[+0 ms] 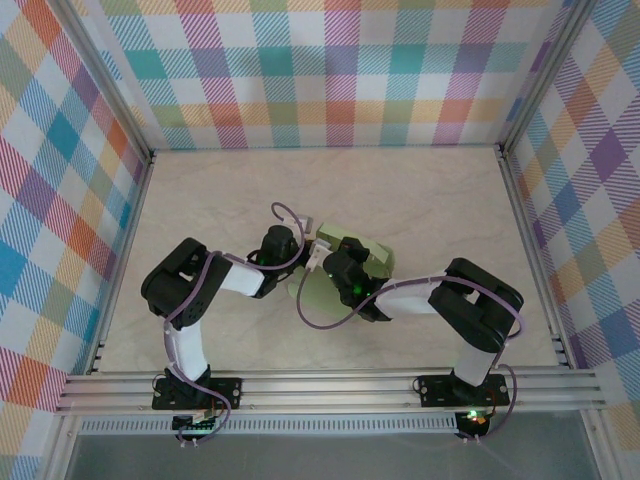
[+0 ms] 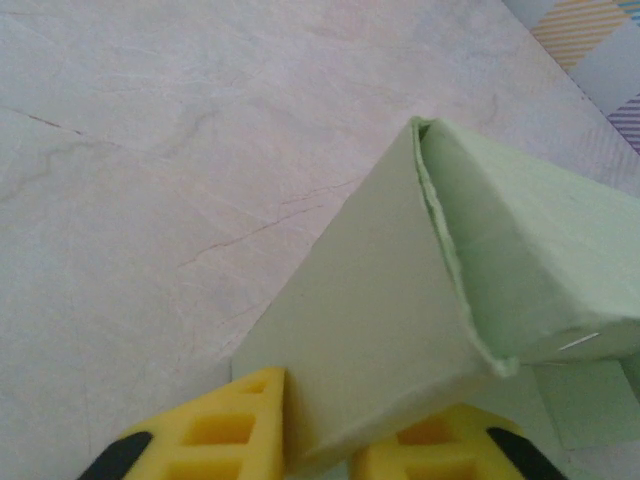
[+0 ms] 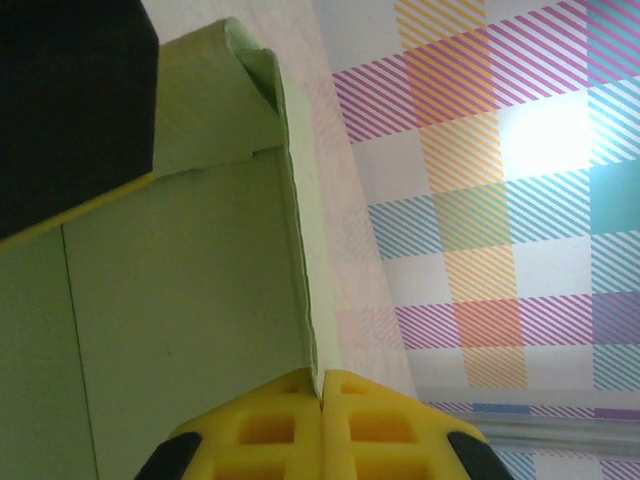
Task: Fold the paper box
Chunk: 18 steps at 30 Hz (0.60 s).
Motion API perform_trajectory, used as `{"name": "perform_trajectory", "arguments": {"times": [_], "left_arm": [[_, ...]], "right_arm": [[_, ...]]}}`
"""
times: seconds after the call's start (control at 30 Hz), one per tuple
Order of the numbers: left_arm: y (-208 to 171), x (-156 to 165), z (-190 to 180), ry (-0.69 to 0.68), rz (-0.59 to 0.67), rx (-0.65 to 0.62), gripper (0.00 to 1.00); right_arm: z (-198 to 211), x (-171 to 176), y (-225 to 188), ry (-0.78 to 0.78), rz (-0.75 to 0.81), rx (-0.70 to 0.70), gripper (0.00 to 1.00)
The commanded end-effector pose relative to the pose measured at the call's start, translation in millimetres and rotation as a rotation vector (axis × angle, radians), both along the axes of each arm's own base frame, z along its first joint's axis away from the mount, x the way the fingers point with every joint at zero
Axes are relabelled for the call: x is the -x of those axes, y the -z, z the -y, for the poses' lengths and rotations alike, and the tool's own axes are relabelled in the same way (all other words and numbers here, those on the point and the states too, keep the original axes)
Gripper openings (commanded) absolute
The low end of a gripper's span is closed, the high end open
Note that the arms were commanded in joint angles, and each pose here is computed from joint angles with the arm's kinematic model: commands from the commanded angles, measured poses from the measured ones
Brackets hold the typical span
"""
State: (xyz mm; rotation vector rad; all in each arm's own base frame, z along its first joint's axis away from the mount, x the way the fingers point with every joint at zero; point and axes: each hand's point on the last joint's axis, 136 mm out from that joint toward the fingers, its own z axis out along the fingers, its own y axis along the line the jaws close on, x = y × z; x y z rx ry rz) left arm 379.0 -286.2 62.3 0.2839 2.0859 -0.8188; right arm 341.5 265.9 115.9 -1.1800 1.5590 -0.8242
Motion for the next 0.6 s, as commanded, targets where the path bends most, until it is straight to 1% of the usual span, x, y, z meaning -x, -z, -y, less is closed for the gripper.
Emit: {"name": "perform_trajectory", "arguments": {"times": [0.0,0.07,0.1,0.17,0.37,0.4,0.5,0.53,0.57], "left_arm": [[-2,10,25,0.049,-0.049,0.068,0.13],[-2,9,25,0.041,-0.055,0.078,0.08],[-2,9,26,0.040,-0.056,0.081,0.04],[-3,10,27,0.043,-0.053,0.080,0.00],[-1,10,24,0.044,-0.046,0.048,0.00],[2,11,23,0.045,-0.046,0.038,0.00],[6,10,20,0.049,-0.030,-0.004,0.00],[7,10,19,0.046,-0.024,-0.021,0.00],[7,10,17,0.046,-0.015,-0.039,0.00]], "right_arm": [[-34,16,19,-0.117,-0.081,-0.054,0.00],[-34,16,18,-0.110,-0.088,-0.068,0.00],[-34,16,18,-0.106,-0.091,-0.074,0.00],[-35,16,17,-0.101,-0.095,-0.088,0.00],[-33,17,15,-0.074,-0.114,-0.137,0.00],[-32,18,14,-0.068,-0.121,-0.149,0.05],[-30,19,10,-0.045,-0.138,-0.185,0.15],[-29,20,8,-0.038,-0.143,-0.203,0.20],[-27,22,6,-0.033,-0.154,-0.225,0.29]]}}
